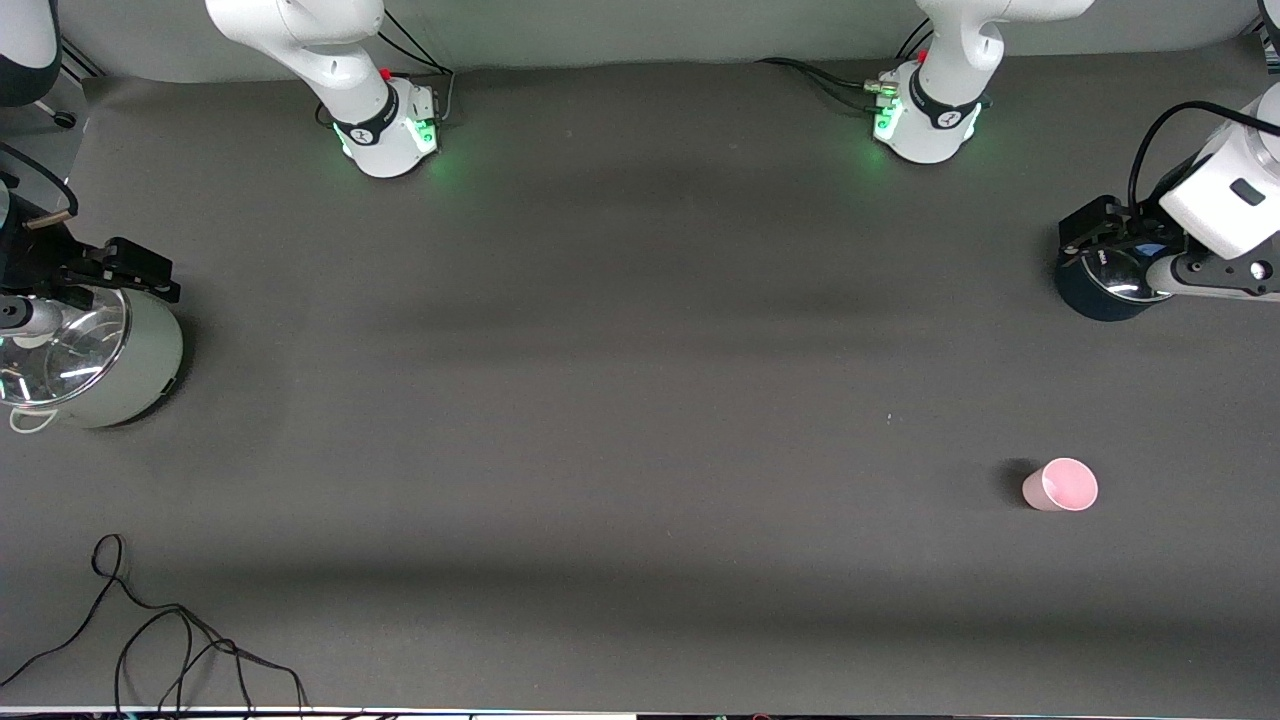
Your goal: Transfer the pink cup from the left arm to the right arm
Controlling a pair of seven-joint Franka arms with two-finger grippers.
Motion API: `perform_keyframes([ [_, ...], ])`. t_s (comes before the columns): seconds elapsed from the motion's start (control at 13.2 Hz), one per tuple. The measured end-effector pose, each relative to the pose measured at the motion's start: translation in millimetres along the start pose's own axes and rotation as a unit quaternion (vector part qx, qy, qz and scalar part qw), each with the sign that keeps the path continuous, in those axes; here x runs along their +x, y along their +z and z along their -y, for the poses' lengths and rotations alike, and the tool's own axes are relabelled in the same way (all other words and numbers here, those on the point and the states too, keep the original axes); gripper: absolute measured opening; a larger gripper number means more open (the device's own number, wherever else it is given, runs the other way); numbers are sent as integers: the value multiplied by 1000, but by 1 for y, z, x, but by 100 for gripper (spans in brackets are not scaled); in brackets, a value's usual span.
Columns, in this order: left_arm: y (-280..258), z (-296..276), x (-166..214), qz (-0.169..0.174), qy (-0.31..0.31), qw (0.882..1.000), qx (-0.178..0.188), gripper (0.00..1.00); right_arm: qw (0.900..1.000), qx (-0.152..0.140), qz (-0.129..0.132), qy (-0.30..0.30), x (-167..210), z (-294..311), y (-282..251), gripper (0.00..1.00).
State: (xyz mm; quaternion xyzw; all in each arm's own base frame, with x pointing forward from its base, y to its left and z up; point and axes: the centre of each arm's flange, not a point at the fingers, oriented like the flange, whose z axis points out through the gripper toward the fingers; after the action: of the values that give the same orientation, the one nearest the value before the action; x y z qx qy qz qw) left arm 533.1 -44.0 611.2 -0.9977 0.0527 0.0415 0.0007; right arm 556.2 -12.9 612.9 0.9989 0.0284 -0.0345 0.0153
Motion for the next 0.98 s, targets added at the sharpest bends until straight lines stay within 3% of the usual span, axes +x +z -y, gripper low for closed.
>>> perform_keyframes([
  [0.3, -4, 2, 2, -9, 2, 1000, 2, 100, 1000, 0, 0, 0, 0, 0, 0, 100],
  [0.6, -7, 33, 11, -21, 102, 995, 4, 100, 1000, 0, 0, 2, 0, -3, 0, 100],
  [0.75, -2, 70, 23, -35, 164, 986, -6, 100, 1000, 0, 0, 5, 0, -5, 0, 100],
  [0.98, 24, 138, 36, -68, 255, 963, -58, 100, 1000, 0, 0, 6, -1, -6, 0, 100],
])
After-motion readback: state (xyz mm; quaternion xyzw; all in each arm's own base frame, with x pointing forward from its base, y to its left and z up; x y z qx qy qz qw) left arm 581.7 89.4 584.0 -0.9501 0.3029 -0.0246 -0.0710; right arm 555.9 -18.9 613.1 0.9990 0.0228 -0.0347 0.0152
